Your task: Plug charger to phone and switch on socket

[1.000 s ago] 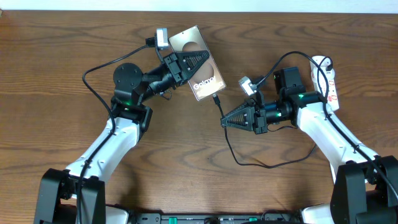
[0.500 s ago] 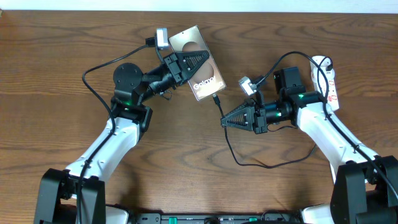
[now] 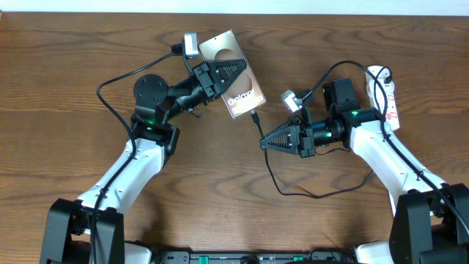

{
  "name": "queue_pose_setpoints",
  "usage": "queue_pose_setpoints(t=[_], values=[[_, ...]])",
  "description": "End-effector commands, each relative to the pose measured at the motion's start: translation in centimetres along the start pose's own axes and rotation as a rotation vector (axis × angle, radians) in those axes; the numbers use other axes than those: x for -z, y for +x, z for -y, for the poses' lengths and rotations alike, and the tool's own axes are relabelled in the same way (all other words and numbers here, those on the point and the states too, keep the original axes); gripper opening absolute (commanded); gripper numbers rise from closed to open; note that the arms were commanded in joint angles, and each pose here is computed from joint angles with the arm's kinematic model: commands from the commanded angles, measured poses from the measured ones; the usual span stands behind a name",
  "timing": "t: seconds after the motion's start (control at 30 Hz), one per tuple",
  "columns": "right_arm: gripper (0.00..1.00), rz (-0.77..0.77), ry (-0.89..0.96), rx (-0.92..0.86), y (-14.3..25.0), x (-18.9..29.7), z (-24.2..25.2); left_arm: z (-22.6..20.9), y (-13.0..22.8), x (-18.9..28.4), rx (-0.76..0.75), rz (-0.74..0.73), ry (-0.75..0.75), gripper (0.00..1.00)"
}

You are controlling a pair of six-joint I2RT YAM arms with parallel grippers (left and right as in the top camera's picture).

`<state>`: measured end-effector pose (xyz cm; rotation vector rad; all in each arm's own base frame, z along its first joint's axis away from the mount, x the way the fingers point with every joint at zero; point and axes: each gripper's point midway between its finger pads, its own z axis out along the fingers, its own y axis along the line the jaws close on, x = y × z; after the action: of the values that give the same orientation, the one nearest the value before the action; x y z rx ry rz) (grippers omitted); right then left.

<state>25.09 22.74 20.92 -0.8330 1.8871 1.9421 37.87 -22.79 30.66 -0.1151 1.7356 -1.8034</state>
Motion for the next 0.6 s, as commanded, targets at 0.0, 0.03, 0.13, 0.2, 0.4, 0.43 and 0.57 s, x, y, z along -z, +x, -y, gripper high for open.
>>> queue_pose_setpoints(t=[0.0,0.03,0.13,0.2,0.4,0.43,0.57], values=[[0.01,0.003,-0.03,0.004,-0.15,-0.18,-0.89,2.22,-0.5,0.14,-0.045,0.014,0.042,0.08],[0.01,0.003,-0.03,0.004,-0.15,-0.18,-0.89,2.22,-0.5,0.14,-0.035,0.014,0.042,0.08],[0.01,0.003,-0.03,0.004,-0.15,-0.18,-0.89,2.21,-0.56,0.14,-0.018,0.017,0.041,0.07],[0.01,0.003,-0.03,0.004,-0.15,-0.18,-0.89,2.2,-0.53,0.14,-0.019,0.015,0.041,0.08],[0.01,0.003,-0.03,0.004,-0.15,-0.18,-0.89,2.07,0.01,0.14,-0.032,-0.015,0.039,0.07],[0.01,0.003,-0.03,0.001,-0.15,-0.18,-0.89,1.87,0.04,0.13,-0.029,-0.016,0.032,0.07],[0.01,0.001,-0.023,-0.031,-0.11,-0.18,-0.76,1.69,-0.13,0.12,-0.04,-0.006,0.024,0.08]])
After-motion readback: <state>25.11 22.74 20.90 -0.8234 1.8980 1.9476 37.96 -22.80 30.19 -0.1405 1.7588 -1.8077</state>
